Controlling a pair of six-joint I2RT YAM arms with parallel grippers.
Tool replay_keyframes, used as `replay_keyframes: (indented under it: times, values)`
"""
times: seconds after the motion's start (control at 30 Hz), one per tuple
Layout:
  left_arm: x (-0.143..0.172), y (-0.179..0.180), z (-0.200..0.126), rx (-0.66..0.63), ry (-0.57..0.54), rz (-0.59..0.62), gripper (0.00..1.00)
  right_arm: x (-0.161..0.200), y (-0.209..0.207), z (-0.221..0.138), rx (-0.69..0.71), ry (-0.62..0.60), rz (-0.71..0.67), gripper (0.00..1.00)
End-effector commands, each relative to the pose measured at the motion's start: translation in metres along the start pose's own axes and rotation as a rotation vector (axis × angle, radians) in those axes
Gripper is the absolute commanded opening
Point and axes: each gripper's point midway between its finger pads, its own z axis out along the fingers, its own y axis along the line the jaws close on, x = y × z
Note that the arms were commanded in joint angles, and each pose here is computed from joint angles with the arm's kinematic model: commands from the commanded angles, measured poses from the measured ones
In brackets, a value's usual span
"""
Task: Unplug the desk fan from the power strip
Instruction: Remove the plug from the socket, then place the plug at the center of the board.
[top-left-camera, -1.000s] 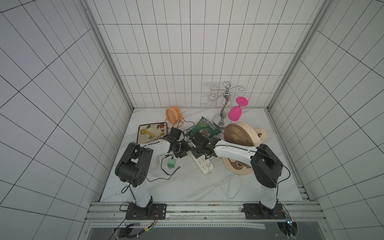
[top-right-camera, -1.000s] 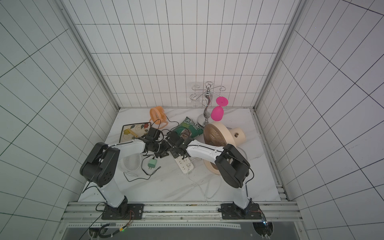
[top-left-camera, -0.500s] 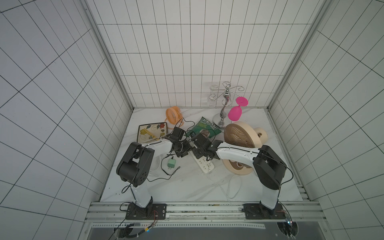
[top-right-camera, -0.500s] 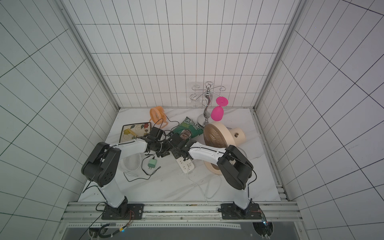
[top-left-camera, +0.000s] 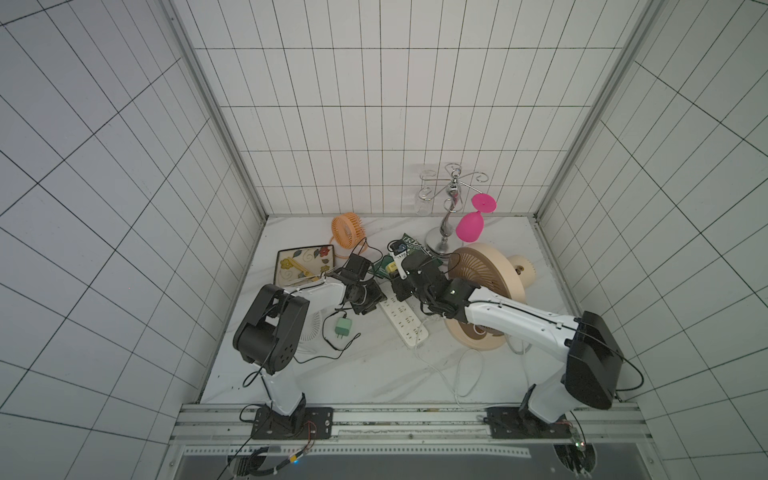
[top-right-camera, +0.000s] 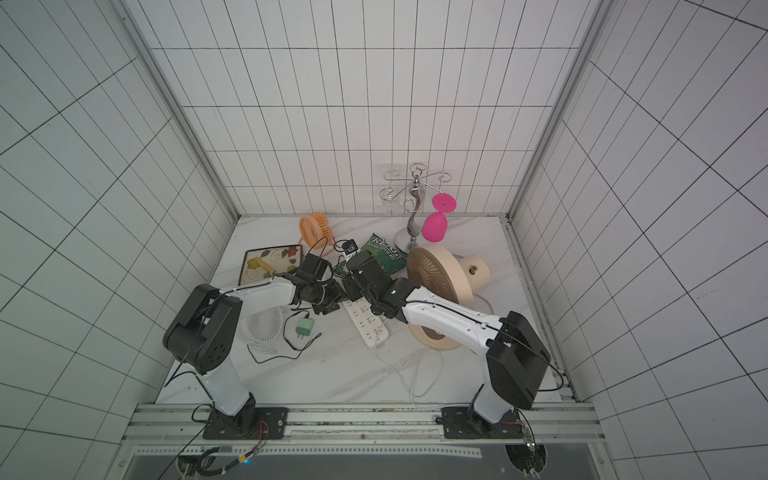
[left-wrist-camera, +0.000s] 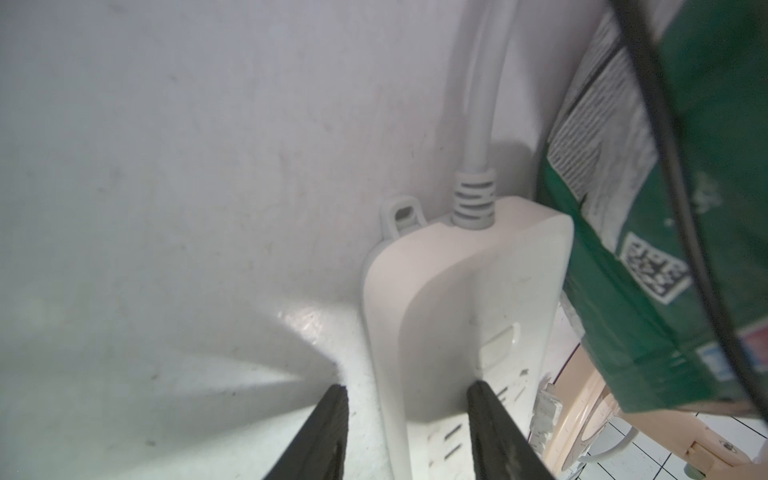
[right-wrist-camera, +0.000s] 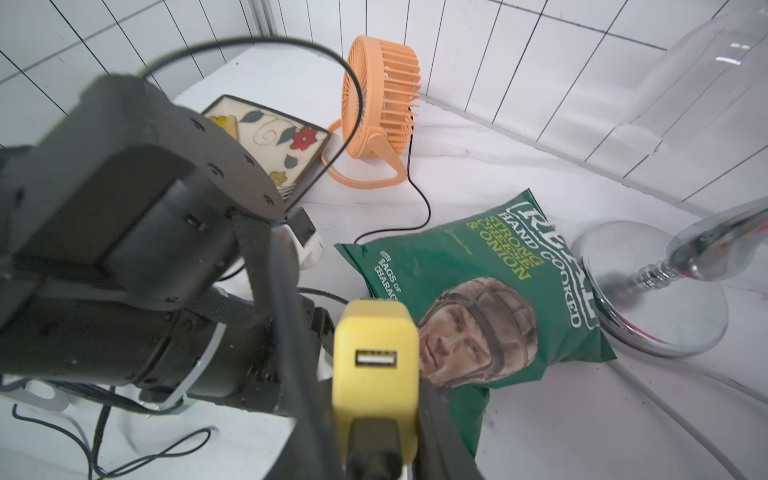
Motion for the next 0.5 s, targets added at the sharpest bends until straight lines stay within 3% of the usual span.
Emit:
replay_keyframes:
  times: [0.0,0.2,0.47]
  values:
    - [0.015,0.119,0.007,-0.441,-0.012,-0.101,0.50,0.047,-0.018,0.001,0.074,0.149,-0.024,0.21]
    - [-0.006,0.076,-0.015,-0.339,-0.085,-0.048,0.53,0.095,-0.030,-0.001,0.124,0.299,-0.062,0.20]
    - [-0.029,0.009,-0.052,-0.175,-0.172,-0.026,0.56,0.126,-0.045,0.024,0.253,0.423,-0.081,0.21]
